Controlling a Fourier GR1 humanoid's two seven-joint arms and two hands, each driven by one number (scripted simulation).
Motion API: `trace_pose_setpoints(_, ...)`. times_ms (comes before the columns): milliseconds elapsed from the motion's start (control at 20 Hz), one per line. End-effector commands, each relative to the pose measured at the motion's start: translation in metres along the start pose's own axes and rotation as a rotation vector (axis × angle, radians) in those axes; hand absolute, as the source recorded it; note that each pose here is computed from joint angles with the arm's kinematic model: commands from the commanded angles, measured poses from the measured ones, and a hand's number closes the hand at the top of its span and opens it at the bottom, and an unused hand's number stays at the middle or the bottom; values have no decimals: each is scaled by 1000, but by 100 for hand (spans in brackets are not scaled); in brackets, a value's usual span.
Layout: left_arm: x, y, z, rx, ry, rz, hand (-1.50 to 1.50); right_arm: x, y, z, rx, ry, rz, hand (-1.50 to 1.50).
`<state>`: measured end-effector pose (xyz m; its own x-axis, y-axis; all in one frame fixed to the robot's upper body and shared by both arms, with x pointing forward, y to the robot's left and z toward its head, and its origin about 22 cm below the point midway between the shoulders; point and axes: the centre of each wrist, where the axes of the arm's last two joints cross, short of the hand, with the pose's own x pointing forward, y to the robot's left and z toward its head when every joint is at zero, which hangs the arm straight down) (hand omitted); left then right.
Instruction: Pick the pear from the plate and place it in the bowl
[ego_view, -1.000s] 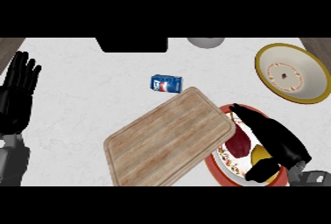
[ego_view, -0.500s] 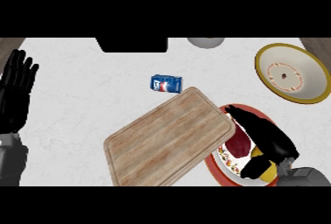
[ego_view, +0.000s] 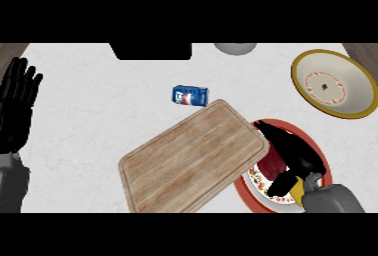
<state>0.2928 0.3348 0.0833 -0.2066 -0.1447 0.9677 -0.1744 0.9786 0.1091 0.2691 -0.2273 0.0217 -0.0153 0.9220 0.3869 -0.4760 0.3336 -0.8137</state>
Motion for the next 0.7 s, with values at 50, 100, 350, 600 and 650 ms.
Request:
trace_pose_setpoints(50, 3, -25, -8, -3, 1, 1, 0, 1, 14, -25, 2, 12, 48, -150)
trace_pose_setpoints(100, -3, -2, 3, 4, -1, -23, 0, -14, 14, -5, -19, -38, 42, 150)
trace_pose_setpoints(350, -9, -23, -6, 4, 5, -14, 0, -11, -18, -12, -119, -106, 41, 150)
trace_pose_setpoints(600, -6, -21, 20, 3, -9, 9, 0, 2, 4, -15, -137, -97, 66, 150)
trace_pose_setpoints(650, 7, -4, -3, 11, -14, -6, 0, -93, -40, 6, -152, -71, 88, 150)
